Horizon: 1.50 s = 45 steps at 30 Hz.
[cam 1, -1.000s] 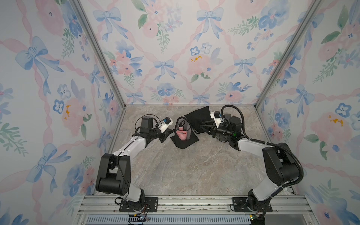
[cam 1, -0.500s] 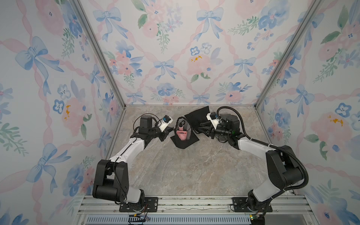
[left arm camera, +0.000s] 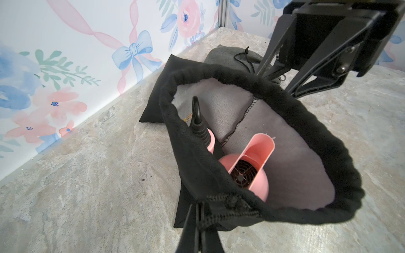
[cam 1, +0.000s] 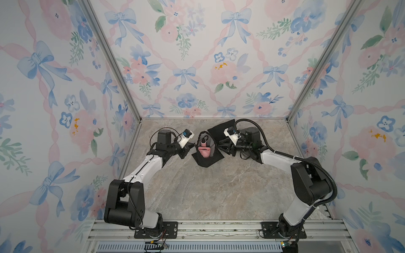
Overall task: Pack away hair dryers
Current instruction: Pull the drawstrings on both sides of the drawstring bag.
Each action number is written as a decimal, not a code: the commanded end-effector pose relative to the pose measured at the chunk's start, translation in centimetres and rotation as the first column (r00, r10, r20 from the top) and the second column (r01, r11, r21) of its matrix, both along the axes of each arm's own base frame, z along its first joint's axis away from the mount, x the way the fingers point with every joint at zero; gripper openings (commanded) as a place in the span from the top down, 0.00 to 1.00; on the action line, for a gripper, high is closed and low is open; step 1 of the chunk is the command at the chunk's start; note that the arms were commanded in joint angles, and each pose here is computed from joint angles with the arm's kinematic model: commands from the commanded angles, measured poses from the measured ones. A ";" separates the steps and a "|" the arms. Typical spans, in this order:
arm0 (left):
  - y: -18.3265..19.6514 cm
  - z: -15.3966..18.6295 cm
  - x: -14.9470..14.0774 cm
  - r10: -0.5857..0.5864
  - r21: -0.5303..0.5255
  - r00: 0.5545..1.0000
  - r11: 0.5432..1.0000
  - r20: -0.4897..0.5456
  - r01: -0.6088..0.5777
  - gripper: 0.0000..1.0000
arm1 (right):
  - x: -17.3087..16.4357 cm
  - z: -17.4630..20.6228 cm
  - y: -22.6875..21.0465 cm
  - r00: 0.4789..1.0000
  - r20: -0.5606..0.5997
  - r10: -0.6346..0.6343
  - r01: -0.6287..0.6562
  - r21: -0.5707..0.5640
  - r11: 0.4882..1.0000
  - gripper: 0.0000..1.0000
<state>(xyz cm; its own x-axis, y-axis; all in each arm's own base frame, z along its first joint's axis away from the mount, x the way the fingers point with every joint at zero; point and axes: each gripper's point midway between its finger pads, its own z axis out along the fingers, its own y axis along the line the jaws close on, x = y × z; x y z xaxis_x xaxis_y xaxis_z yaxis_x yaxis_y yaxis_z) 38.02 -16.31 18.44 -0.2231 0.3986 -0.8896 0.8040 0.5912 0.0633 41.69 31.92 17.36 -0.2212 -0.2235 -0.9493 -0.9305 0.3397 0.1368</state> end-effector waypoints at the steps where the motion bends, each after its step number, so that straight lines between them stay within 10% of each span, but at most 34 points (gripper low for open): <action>1: -0.1 -0.3 0.1 0.006 0.001 1.000 1.000 -0.014 -0.006 1.00 | 0.1 -1.1 0.9 1.000 -0.003 0.028 -0.028 -0.019 0.999 0.58; 11: 0.0 -0.1 0.3 0.014 0.000 1.000 1.000 -0.012 -0.014 1.00 | 0.3 -1.4 2.0 0.999 -0.010 0.049 -0.049 -0.026 0.998 0.60; 20: 0.1 0.1 0.4 0.019 -0.001 1.000 1.000 -0.007 -0.019 1.00 | 0.5 -1.4 2.7 0.998 -0.013 0.059 -0.059 -0.039 0.997 0.98; 26: 0.4 0.5 0.7 0.035 -0.004 0.999 0.999 -0.001 -0.035 1.00 | 0.9 -1.0 2.0 1.000 0.001 0.007 -0.007 -0.066 0.998 1.00; 38: 2.3 2.6 1.8 0.154 0.008 0.986 0.988 0.063 -0.154 1.00 | 4.6 -0.3 -4.1 0.957 -0.052 -0.286 0.278 -0.123 0.953 1.00; 45: 5.3 4.4 2.7 0.333 0.000 0.931 0.942 0.148 -0.337 1.00 | 6.5 -1.0 -8.6 0.856 0.008 -0.516 0.499 -0.271 0.823 1.00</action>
<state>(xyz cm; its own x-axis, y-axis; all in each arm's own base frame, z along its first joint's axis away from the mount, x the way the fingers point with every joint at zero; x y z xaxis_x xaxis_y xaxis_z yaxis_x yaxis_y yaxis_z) 40.20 -12.80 21.70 -0.2255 0.3720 -0.9005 0.6348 0.7572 0.1538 47.77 25.72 17.95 -0.3510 -0.2612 -0.8992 -0.7131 0.6970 0.0758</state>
